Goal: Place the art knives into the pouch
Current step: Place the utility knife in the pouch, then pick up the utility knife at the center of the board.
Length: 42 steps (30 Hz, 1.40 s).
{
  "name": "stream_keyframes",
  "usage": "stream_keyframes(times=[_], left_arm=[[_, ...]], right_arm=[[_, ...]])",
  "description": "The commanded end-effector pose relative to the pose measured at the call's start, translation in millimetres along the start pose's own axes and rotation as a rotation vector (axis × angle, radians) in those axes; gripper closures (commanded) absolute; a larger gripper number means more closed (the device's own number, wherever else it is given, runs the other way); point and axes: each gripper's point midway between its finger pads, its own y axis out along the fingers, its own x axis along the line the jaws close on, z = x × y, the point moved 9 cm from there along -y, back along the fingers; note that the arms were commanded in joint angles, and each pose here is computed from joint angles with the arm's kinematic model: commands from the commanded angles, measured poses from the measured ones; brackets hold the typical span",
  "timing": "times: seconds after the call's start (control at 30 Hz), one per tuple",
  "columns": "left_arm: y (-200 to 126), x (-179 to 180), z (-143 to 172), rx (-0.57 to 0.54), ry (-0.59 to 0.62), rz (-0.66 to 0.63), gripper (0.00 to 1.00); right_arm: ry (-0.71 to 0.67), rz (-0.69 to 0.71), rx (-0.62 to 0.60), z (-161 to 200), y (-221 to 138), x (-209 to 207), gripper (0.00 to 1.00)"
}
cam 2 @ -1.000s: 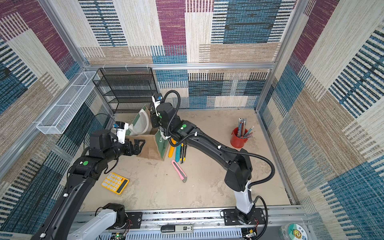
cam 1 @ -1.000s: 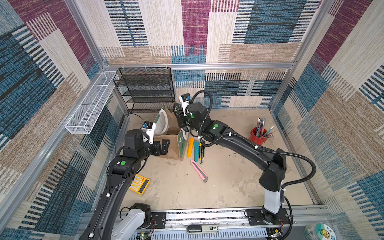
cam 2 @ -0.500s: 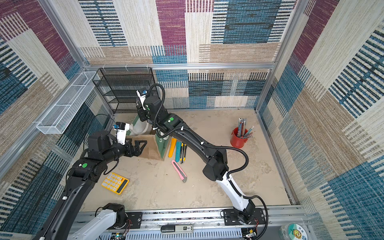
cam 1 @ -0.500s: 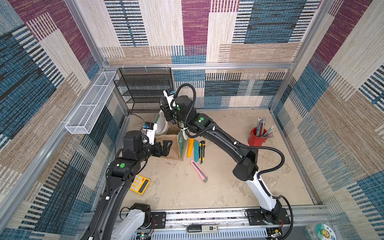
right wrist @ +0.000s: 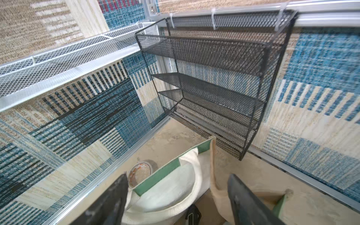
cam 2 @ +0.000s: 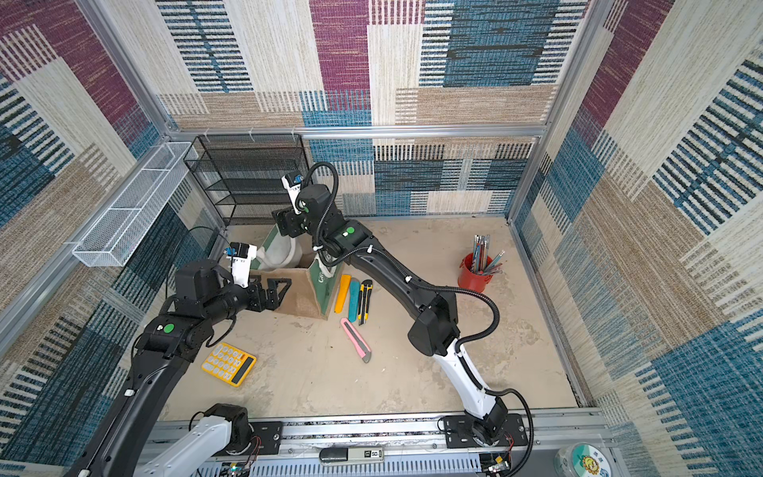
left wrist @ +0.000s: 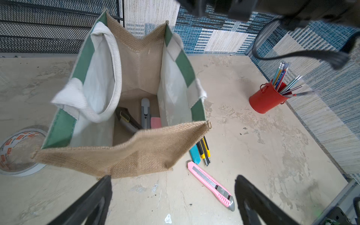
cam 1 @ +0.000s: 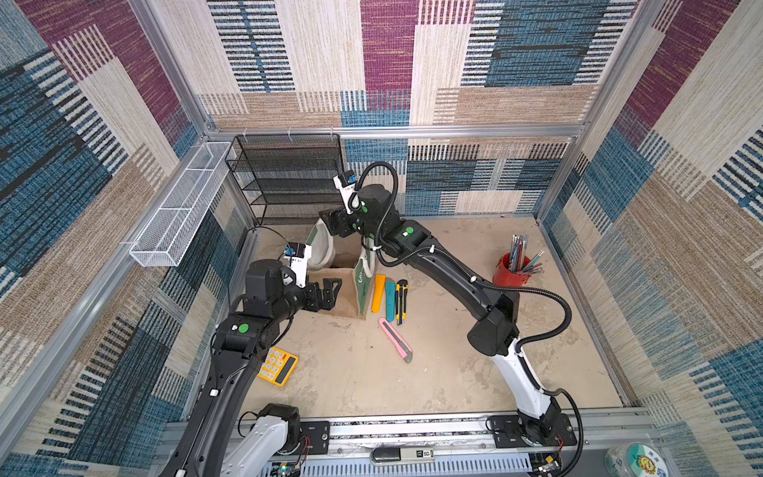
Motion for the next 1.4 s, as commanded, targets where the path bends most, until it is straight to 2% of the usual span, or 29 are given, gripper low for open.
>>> stream_keyframes(times=[0.0,0.13,0.27,0.43,0.6,0.73,0.8,0.87,1.1,1.37], left_arm=[[-0.9,-0.2,-4.0,-0.021,0.010,-0.004,0.01],[0.1,0.3,-4.0,-0.018,0.008,-0.006,0.01],[2.0,0.1,-3.9,-0.013,0.005,0.003,0.01],[1.6,1.3,-3.3,-0.015,0.009,-0.009,0.01],[3.8,1.3,-3.1,-0.008,0.002,0.002,0.01],[2.9,0.6,-3.9,-0.010,0.003,0.007,0.01],[2.3,1.5,-3.1,-0.011,0.003,-0.002,0.01],[1.8,1.5,-2.8,-0.013,0.002,-0.003,0.01],[1.5,2.1,-2.3,-0.012,0.003,-0.010,0.01],[2.6,3.4,-2.2,-0.012,0.000,-0.016,0.01]], right_arm=[[0.002,-0.001,-0.030,-16.9,-14.8,-2.4,0.18],[0.000,0.092,0.004,-16.5,-31.5,-15.5,0.16],[0.014,0.159,0.034,1.9,-54.9,-31.4,0.16],[0.083,0.175,0.049,41.6,-98.2,-52.9,0.22],[0.202,0.197,0.110,95.7,-123.6,-78.5,0.28],[0.310,0.240,0.245,145.0,-121.7,-99.4,0.34],[0.350,0.253,0.307,168.5,-117.8,-104.9,0.45],[0.376,0.255,0.345,183.9,-112.0,-109.0,0.50],[0.413,0.281,0.454,218.7,-89.7,-120.8,0.49],[0.453,0.326,0.550,252.0,-80.7,-135.0,0.49]])
